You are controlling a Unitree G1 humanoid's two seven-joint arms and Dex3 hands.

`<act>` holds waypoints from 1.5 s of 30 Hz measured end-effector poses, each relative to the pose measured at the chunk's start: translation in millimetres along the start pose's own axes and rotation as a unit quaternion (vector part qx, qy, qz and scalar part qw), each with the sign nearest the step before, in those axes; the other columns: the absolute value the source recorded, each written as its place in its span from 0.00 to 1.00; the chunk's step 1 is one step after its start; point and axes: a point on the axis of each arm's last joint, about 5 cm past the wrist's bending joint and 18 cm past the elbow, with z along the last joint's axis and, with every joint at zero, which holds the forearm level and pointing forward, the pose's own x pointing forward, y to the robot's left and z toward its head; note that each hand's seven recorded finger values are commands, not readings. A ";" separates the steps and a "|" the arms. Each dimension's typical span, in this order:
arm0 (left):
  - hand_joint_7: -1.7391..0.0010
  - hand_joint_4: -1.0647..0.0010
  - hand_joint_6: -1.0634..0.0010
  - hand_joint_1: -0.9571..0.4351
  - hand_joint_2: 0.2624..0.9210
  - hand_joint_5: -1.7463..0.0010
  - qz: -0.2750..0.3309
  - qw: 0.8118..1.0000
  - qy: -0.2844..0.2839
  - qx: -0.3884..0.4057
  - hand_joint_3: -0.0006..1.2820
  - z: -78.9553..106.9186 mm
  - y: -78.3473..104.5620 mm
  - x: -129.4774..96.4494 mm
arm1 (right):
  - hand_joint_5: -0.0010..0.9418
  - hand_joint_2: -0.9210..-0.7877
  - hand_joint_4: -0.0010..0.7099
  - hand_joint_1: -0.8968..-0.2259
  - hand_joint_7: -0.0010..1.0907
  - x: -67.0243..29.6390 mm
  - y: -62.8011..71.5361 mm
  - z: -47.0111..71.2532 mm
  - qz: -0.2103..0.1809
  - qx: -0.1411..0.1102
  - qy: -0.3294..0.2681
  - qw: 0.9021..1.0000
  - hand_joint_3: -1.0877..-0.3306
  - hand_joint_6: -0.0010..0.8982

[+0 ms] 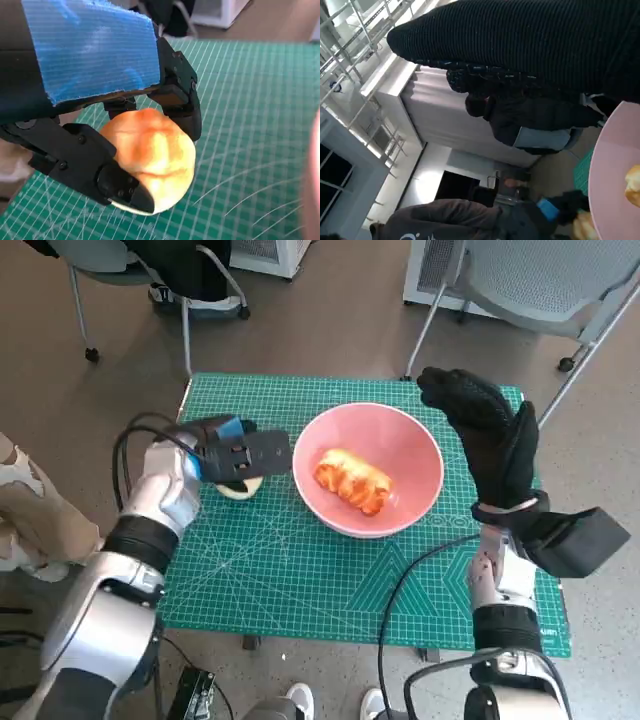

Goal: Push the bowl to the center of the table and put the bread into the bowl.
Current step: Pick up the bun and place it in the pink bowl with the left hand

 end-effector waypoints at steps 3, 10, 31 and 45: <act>0.46 0.36 0.34 0.69 0.77 0.21 0.032 0.999 -0.024 -0.006 0.27 4.5 11.2 -8.2 | 0.00 0.00 0.32 0.34 0.47 0.4 -0.1 0.3 0.001 -0.001 -0.001 1.000 0.44 0.08; 0.47 0.32 0.32 0.69 0.92 0.27 0.100 0.991 -0.084 -0.022 0.09 15.0 24.7 -29.2 | 0.00 0.00 0.32 0.34 0.47 1.2 0.0 0.9 0.002 -0.002 -0.003 1.000 0.44 0.08; 0.34 0.25 0.38 0.69 0.98 0.41 0.256 0.929 -0.268 -0.015 0.03 54.2 30.3 -99.4 | 0.00 0.00 0.32 0.36 0.48 0.6 -0.9 1.2 -0.001 -0.002 -0.002 1.000 0.44 0.08; 0.35 0.32 0.43 0.69 1.00 0.32 0.206 0.925 -0.317 0.031 0.05 93.5 8.8 -76.7 | 0.00 0.00 0.32 0.35 0.47 -2.0 -2.7 1.6 -0.005 -0.005 0.000 1.000 0.44 0.07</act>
